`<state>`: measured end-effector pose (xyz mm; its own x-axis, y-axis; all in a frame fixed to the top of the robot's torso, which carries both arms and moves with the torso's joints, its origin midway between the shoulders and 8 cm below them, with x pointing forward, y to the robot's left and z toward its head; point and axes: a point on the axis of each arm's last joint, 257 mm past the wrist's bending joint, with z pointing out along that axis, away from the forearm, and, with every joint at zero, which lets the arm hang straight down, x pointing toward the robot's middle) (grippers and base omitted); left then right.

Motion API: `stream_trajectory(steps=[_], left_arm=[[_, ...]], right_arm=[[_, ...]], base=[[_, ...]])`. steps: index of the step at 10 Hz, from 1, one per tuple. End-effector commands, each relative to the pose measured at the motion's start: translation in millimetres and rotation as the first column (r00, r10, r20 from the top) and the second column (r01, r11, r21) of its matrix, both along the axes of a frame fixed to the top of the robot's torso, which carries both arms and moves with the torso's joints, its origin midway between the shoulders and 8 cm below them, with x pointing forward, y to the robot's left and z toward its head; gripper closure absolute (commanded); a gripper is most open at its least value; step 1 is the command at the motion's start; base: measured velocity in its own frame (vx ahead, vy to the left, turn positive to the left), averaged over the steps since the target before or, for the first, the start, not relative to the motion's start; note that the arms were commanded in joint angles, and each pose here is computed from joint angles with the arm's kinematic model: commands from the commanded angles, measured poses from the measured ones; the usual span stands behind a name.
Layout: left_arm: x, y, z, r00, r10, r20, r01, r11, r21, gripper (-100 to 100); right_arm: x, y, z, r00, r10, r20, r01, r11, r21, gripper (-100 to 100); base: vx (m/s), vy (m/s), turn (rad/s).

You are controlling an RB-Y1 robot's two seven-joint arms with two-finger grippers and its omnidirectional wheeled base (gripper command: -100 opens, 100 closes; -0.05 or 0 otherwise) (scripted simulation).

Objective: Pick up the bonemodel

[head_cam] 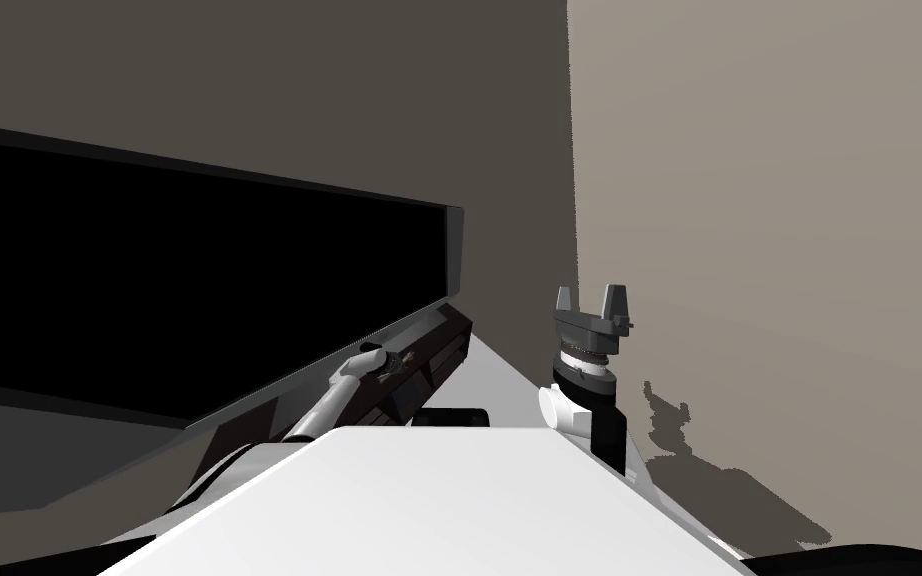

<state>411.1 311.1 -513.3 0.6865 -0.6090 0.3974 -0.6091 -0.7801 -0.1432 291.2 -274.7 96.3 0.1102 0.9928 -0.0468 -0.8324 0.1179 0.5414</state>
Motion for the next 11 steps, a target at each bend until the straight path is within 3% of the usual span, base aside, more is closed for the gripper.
stream_trajectory(steps=[1, 2, 6, 7, 11], left_arm=[[0.0, 0.0, 0.0, 1.0, 0.0, 0.0, 0.0, 1.0, 0.0, 0], [-4.4, -4.9, -9.1, 1.0, 0.001, 0.0, -0.001, 1.0, 0.0, -100], [-10.8, -10.5, -19.7, 1.0, 0.002, -0.002, -0.002, 1.0, -0.001, -100], [-10.8, -10.6, -20.0, 1.0, 0.002, 0.0, -0.002, 1.0, 0.0, 100], [-8.5, -8.6, -18.2, 1.0, 0.002, 0.005, -0.002, 1.0, 0.003, 100]], right_arm=[[0.0, 0.0, 0.0, 1.0, 0.0, 0.0, 0.0, 1.0, 0.0, 0], [0.0, 0.0, 0.0, 1.0, 0.0, 0.0, 0.0, 1.0, 0.0, 0], [0.0, 0.0, 0.0, 1.0, 0.0, 0.0, 0.0, 1.0, 0.0, 0], [0.0, 0.0, 0.0, 1.0, 0.0, 0.0, 0.0, 1.0, 0.0, 0], [0.0, 0.0, 0.0, 1.0, 0.0, 0.0, 0.0, 1.0, 0.0, 0]], base=[[0.0, 0.0, 0.0], [0.0, 0.0, 0.0], [0.002, -0.002, 0.005], [0.0, 0.0, 0.0], [0.0, 0.0, 0.0]])
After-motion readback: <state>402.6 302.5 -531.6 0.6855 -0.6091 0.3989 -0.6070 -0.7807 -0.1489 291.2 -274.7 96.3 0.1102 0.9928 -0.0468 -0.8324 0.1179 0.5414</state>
